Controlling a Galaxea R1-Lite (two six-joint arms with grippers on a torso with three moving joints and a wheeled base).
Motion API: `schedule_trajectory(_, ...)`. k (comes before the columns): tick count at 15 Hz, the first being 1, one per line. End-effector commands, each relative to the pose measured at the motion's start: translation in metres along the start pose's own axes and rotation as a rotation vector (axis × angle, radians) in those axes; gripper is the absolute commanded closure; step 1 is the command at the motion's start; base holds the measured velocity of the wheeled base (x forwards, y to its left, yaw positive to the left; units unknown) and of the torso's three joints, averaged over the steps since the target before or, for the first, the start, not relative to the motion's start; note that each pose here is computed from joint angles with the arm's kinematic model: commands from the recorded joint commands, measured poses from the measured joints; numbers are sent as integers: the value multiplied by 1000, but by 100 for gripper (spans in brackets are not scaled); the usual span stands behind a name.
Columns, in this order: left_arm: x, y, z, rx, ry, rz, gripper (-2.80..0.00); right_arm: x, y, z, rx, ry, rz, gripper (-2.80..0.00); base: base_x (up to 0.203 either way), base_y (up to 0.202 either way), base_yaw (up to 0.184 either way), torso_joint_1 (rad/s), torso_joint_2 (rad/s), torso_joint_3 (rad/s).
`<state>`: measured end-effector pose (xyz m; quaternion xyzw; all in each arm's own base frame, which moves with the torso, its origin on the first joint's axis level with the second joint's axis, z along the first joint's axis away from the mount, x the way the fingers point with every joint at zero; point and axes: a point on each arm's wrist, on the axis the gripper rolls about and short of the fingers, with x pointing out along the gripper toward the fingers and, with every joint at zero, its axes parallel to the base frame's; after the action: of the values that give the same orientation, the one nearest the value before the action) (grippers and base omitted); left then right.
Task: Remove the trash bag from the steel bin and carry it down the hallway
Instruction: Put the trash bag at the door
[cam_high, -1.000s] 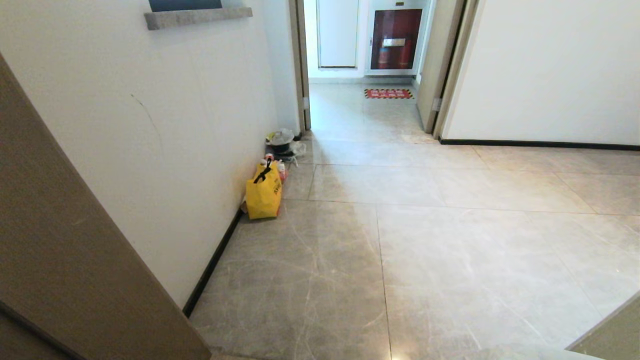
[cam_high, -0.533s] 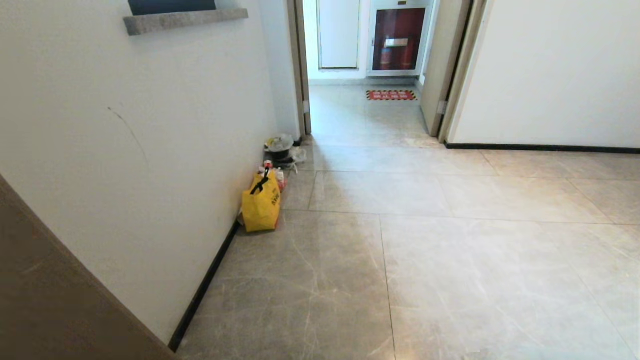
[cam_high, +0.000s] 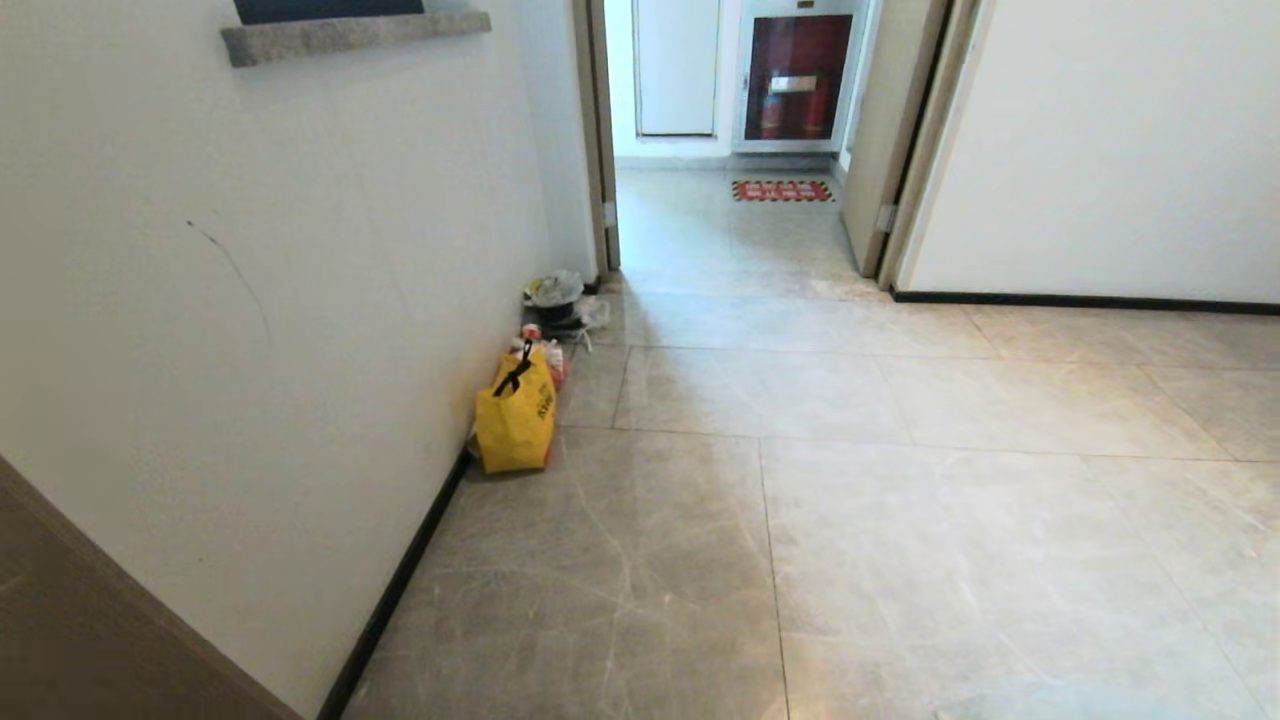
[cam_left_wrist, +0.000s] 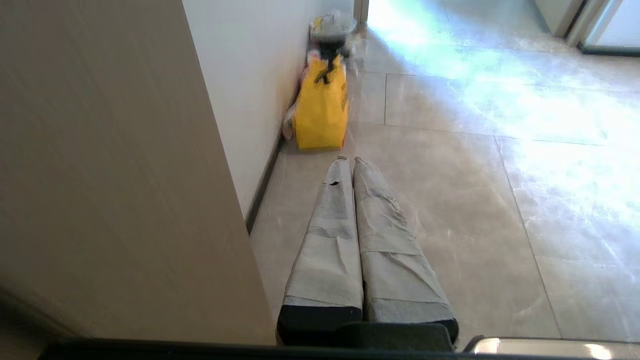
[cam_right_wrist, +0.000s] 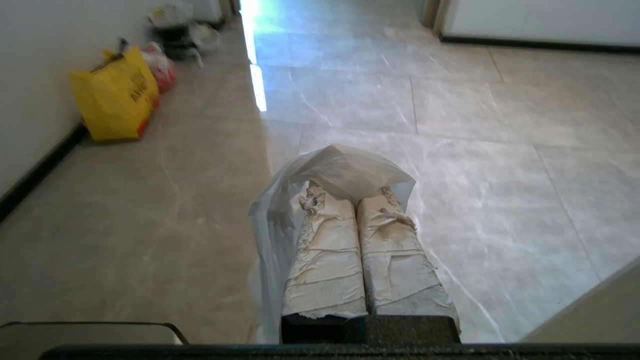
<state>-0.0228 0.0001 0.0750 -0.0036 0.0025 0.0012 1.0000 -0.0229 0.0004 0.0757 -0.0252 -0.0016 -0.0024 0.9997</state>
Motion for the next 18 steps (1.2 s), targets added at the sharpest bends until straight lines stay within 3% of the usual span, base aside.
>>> schedule_trajectory(1, 0, 0, 0, 0, 0, 2, 0, 0, 0, 0, 0, 0, 3, 0, 0, 0, 0, 0, 0, 0)
schedule_trajectory(7, 0, 0, 0, 6, 0, 1, 0, 0, 0, 0, 0, 0, 3, 0, 1, -146, -1, 4, 2, 2)
schedule_trajectory(15, 0, 0, 0, 1, 0, 2, 0, 0, 0, 0, 0, 0, 3, 0, 0, 0, 0, 0, 0, 0)
schedule_trajectory(18, 0, 0, 0, 1, 0, 2, 0, 0, 0, 0, 0, 0, 3, 0, 122, -85, 4, 0, 2, 3)
